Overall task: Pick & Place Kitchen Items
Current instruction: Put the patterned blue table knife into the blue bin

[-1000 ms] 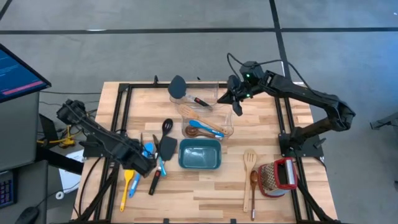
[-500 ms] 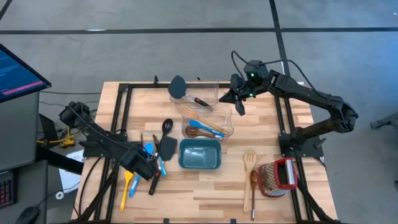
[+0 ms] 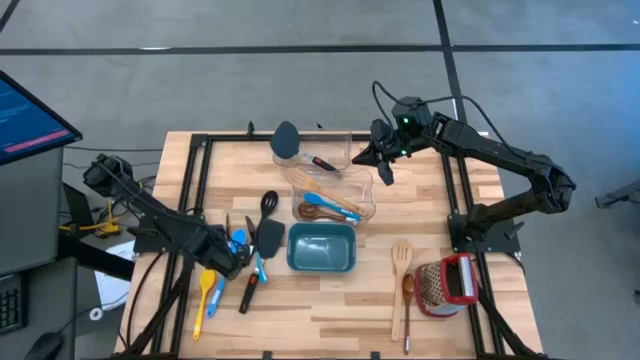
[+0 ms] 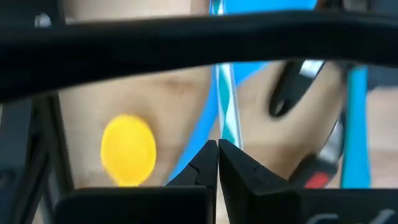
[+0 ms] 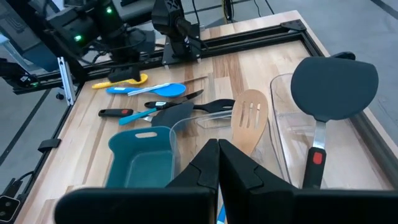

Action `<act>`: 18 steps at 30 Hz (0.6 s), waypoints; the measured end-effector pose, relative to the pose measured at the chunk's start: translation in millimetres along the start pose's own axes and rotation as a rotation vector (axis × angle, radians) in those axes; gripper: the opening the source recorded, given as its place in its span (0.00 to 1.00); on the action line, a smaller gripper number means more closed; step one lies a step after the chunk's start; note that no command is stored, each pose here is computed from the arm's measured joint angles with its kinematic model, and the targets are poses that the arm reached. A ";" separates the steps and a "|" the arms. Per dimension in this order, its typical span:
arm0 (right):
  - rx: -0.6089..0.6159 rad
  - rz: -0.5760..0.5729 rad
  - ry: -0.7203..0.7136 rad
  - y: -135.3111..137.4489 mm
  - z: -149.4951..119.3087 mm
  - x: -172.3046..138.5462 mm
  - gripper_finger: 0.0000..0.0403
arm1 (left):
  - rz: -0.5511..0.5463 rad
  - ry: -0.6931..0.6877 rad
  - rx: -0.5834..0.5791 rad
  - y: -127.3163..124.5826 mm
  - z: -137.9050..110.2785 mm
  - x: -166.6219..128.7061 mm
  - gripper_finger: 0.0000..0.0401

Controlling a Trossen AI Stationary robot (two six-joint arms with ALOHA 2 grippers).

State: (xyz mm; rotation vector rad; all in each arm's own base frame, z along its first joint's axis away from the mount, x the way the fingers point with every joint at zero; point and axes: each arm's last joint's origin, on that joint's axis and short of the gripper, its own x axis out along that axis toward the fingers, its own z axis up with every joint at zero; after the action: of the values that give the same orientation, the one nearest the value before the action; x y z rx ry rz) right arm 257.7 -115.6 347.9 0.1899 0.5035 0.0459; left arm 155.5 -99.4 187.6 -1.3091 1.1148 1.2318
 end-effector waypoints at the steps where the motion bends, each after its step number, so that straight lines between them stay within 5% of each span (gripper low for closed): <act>1: 0.000 0.000 0.000 0.0 0.0 0.0 0.00 | -0.017 -0.017 -0.003 2.2 3.6 0.9 0.01; 11: 0.003 0.000 0.000 0.0 0.0 -0.1 0.00 | -0.055 -0.040 0.012 6.6 14.4 3.1 0.04; 18: 0.001 0.000 0.002 0.0 -0.1 -0.1 0.00 | -0.051 -0.043 0.014 6.7 14.4 4.0 0.17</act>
State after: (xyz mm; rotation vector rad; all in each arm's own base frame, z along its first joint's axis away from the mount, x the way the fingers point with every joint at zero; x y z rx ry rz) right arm 257.6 -115.5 347.9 0.1913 0.5053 0.0458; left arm 147.7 -85.7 183.1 -1.2872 1.0521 1.2073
